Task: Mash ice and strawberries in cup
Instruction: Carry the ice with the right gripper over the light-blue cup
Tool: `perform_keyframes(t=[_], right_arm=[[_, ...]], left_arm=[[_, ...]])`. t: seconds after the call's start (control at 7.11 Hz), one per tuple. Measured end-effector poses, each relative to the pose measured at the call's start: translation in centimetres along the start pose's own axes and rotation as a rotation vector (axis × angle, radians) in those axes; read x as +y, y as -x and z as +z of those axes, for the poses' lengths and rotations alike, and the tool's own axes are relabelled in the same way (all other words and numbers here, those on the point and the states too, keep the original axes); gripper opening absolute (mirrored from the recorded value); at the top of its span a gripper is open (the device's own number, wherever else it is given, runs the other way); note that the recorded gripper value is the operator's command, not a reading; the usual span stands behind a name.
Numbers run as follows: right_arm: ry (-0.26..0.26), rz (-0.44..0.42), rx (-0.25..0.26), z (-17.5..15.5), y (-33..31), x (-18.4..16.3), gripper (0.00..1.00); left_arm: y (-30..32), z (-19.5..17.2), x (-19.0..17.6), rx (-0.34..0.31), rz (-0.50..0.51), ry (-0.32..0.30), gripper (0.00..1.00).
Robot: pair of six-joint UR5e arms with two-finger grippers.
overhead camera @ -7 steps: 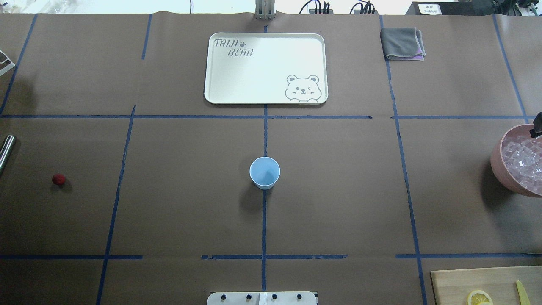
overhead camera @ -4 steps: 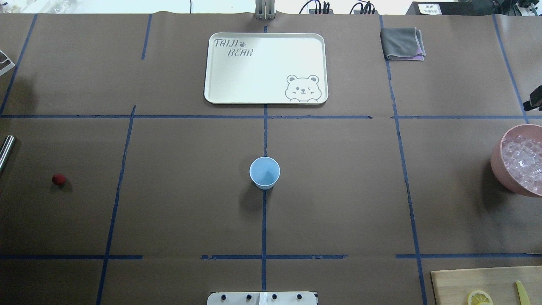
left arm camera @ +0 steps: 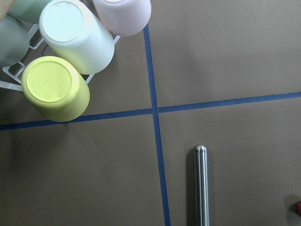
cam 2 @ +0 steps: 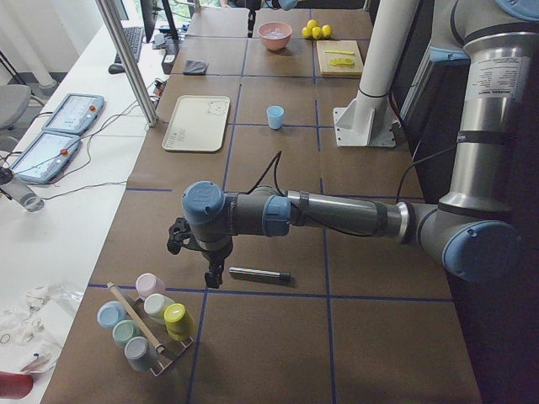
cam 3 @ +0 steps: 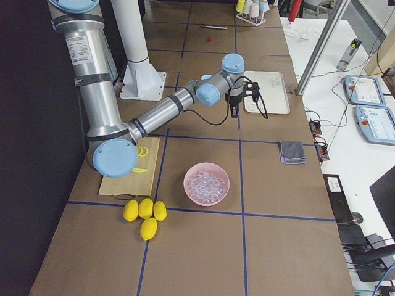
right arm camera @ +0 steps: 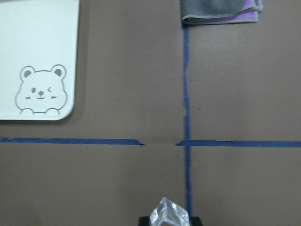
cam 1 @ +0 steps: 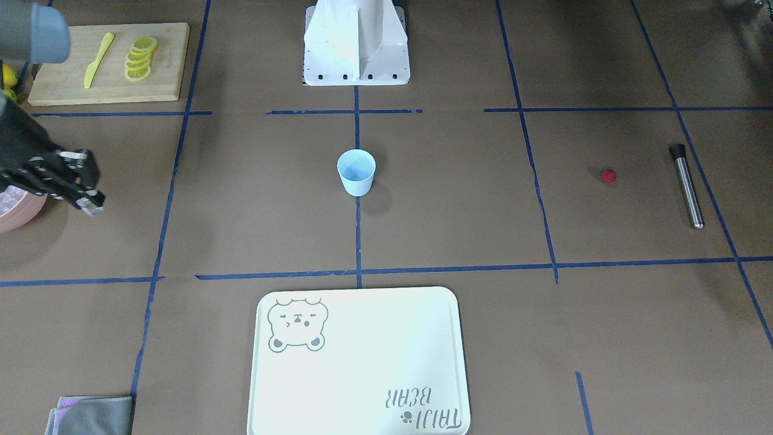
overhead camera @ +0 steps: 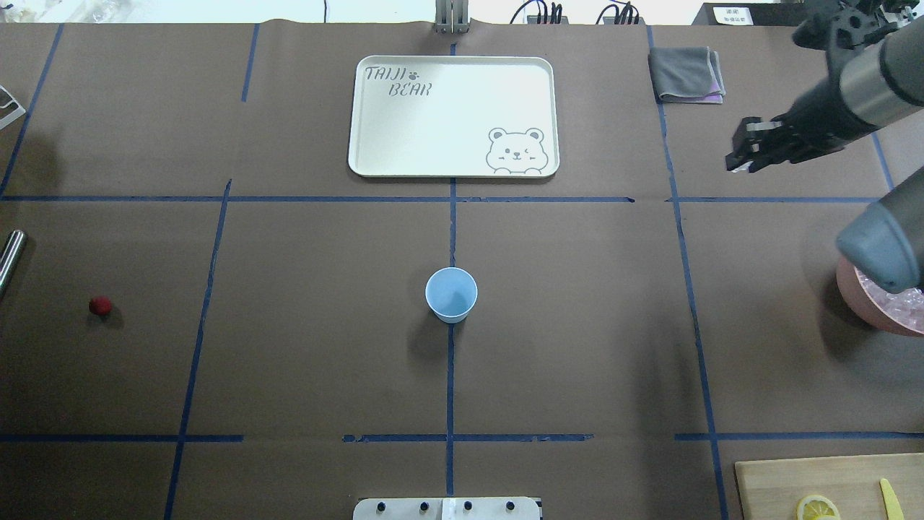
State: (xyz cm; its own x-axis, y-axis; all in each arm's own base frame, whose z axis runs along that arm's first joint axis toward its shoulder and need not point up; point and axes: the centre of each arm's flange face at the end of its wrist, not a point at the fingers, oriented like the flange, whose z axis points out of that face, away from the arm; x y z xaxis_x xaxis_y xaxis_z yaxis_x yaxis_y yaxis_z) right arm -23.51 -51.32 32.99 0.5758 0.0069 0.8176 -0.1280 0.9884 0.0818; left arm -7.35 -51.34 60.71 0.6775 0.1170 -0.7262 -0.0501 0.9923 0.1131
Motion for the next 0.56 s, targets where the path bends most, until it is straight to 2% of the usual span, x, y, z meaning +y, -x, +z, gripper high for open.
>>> perform_keyframes(t=[0.14, 0.28, 0.56], right_arm=[[0.003, 0.031, -0.016, 1.8, 7.0, 1.3, 0.01], [-0.001, 0.063, -0.008, 3.1, 13.5, 3.0, 0.01], [-0.001, 0.064, 0.046, 5.3, 22.1, 6.9, 0.01]], left_arm=[[0.0, 0.0, 0.0, 0.0, 0.0, 0.0, 1.0], [0.0, 0.0, 0.0, -0.001, 0.0, 0.0, 1.0], [0.1, 0.1, 0.1, -0.001, -0.001, 0.002, 1.0]])
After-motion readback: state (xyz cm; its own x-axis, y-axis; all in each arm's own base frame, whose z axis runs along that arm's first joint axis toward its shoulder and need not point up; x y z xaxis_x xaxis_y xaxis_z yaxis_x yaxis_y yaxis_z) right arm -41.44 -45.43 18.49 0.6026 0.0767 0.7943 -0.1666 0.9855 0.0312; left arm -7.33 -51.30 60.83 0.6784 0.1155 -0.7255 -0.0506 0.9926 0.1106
